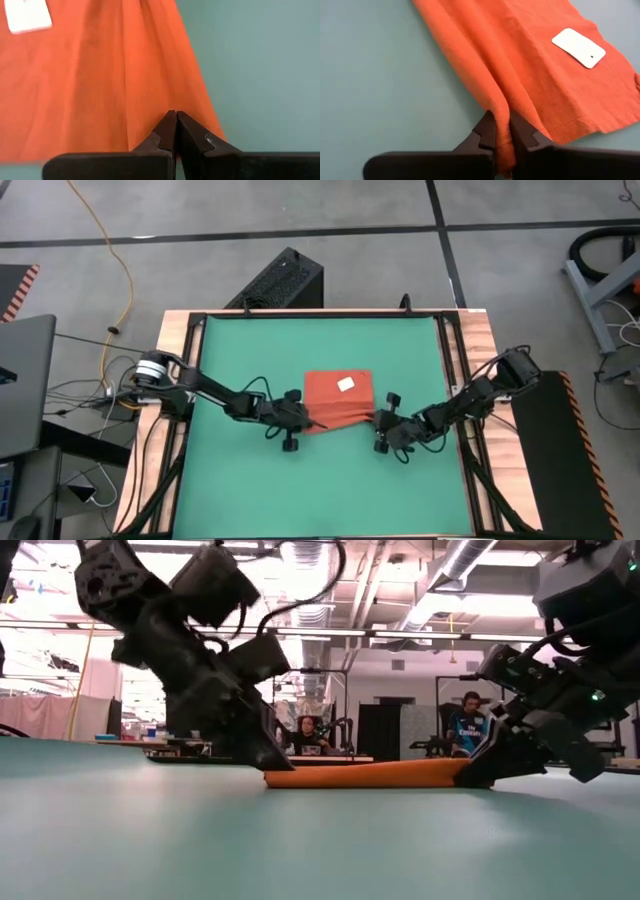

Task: Roll towel
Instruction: Roll the orange microfiber towel

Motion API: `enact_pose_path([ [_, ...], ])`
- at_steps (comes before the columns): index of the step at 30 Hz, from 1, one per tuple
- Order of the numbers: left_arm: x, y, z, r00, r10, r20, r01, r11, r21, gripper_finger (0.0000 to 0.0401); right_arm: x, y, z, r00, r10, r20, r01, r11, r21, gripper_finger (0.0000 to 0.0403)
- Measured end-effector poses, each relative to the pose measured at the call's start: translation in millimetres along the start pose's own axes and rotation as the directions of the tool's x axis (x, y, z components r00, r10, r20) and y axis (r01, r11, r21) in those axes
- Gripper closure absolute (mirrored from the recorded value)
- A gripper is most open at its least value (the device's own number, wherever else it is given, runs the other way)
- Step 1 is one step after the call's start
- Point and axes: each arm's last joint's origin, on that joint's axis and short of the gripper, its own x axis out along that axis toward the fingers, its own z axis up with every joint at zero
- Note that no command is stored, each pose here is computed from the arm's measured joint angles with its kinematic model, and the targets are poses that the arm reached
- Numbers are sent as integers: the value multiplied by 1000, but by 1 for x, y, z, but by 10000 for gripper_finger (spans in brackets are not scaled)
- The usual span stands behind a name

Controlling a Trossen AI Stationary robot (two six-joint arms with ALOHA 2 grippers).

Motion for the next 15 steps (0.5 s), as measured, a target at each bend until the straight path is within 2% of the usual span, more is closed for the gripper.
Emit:
enact_pose_path([
  [4,-18,0,18,997,3,78,-6,999,36,401,-5,3,0,1000,27,7,-27,1000,7,371],
  [7,-28,5,33,982,75,171,-92,991,95,401,-8,3,3,997,72,0,-72,997,20,368],
  [10,-28,14,35,973,139,183,-165,978,132,401,-11,3,11,992,128,-4,-128,991,45,367],
  [15,-26,32,33,976,140,168,-162,979,125,401,-17,0,28,964,265,-22,-261,960,95,370],
])
